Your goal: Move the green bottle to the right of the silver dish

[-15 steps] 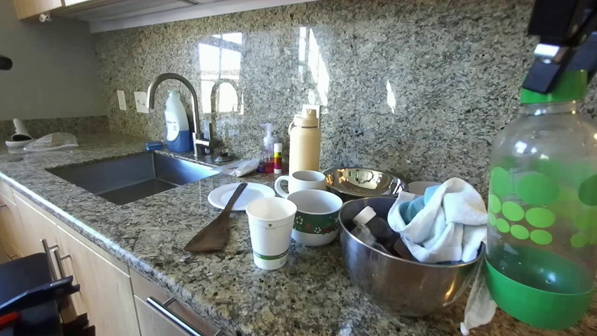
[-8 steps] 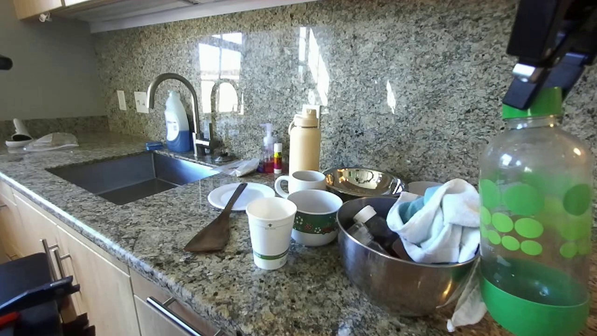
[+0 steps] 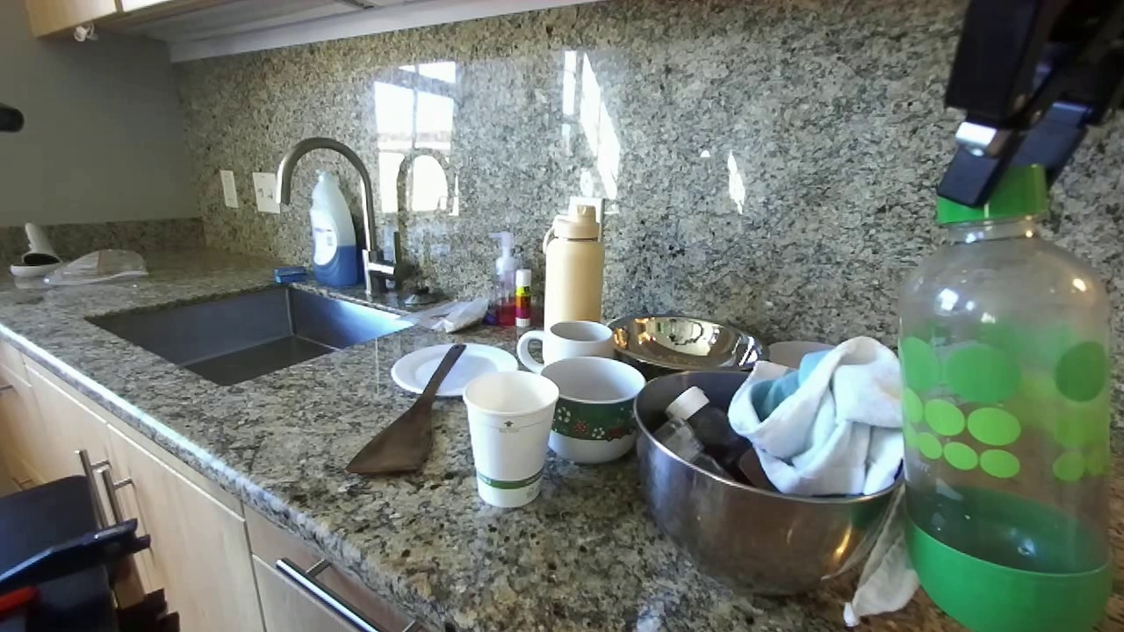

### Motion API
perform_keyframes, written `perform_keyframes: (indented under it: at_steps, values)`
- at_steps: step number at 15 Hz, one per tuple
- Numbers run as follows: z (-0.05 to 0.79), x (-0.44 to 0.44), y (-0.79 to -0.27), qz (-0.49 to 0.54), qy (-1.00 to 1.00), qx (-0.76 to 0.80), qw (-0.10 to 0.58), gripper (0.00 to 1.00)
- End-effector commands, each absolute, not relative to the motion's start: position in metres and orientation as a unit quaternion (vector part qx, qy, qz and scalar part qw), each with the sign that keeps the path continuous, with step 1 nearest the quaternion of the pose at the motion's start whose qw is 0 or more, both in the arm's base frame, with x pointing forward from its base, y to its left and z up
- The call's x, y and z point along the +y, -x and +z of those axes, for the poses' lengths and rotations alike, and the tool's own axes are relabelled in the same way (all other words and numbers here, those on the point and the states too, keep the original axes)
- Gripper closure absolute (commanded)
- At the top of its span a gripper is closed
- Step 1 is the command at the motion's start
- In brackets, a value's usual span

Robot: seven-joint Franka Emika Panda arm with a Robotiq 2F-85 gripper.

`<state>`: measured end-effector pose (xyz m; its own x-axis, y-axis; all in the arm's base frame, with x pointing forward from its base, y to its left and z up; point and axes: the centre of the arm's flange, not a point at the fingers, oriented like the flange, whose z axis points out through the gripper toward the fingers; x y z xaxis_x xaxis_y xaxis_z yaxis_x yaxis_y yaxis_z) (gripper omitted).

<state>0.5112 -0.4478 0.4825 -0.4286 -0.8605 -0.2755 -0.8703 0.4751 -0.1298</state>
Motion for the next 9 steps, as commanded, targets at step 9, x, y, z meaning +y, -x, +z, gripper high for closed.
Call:
perform_keyframes:
  at_steps: [9]
  values:
    - [0.484, -0.48, -0.523, 0.02, 0.469, 0.869, 0.156, 0.79]
